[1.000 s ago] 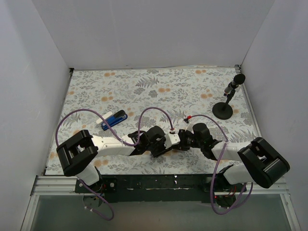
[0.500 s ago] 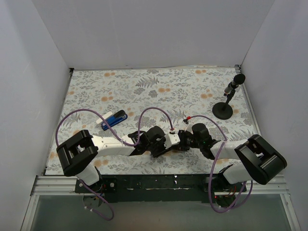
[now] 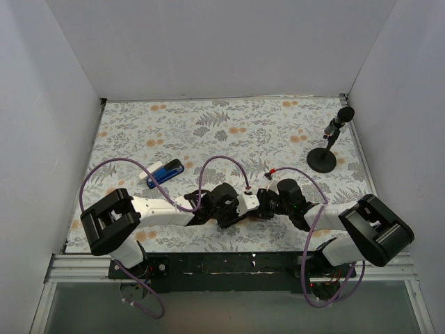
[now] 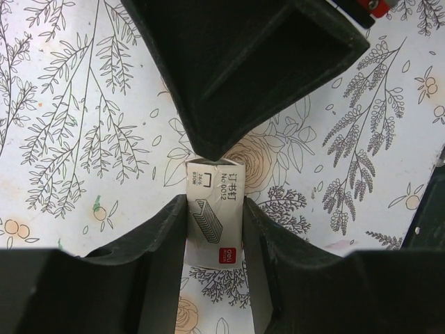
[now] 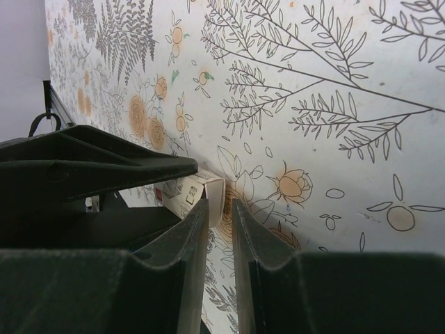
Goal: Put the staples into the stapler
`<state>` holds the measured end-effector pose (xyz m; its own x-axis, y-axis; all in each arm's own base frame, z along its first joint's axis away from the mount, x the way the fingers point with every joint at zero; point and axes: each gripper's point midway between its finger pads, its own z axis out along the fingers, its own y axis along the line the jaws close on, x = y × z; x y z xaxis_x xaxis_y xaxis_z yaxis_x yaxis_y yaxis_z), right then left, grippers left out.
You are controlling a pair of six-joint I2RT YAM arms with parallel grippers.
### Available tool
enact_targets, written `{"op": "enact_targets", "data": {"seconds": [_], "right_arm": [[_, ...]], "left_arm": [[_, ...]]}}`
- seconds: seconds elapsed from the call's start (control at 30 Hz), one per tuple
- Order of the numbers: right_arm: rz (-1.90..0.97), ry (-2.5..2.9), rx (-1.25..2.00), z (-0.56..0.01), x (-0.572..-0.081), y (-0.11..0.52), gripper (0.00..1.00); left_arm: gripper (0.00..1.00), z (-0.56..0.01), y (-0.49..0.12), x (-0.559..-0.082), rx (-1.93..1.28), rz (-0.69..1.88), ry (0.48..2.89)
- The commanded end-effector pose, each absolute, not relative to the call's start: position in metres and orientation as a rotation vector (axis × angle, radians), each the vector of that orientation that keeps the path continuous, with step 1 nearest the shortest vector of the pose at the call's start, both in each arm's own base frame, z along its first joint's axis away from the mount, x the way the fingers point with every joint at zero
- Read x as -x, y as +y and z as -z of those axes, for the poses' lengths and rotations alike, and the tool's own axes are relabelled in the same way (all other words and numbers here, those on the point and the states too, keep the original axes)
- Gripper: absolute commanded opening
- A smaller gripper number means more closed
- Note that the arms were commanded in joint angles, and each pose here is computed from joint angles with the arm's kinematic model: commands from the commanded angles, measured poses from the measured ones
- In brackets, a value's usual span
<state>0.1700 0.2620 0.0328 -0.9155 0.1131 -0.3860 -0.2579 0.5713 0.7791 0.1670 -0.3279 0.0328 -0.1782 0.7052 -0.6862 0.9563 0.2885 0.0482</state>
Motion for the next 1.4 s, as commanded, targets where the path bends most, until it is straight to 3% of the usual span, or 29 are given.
{"op": "enact_targets", "data": {"seconds": [0.0, 0.9, 1.1, 1.37], "right_arm": [[-1.296, 2.382, 0.162, -0.038, -0.168, 0.265, 0.27], [-1.375, 2.336, 0.206, -0.052, -0.162, 0.277, 0.36], [-1.236, 2.369, 0.154, -0.041, -0.17, 0.263, 0.34], [-0.832, 2.308, 0.025, -0.048, -0.205, 0.216, 0.48]], "left_arm": [[0.34, -0.054, -0.335, -0.17, -1.442, 0.566, 1.895], [0.34, -0.049, -0.333, -0.171, -1.449, 0.55, 1.91], [0.33, -0.044, -0.33, -0.182, -1.378, 0.484, 1.966], [0.33, -0.027, -0.304, -0.219, -1.048, 0.161, 2.213]]}}
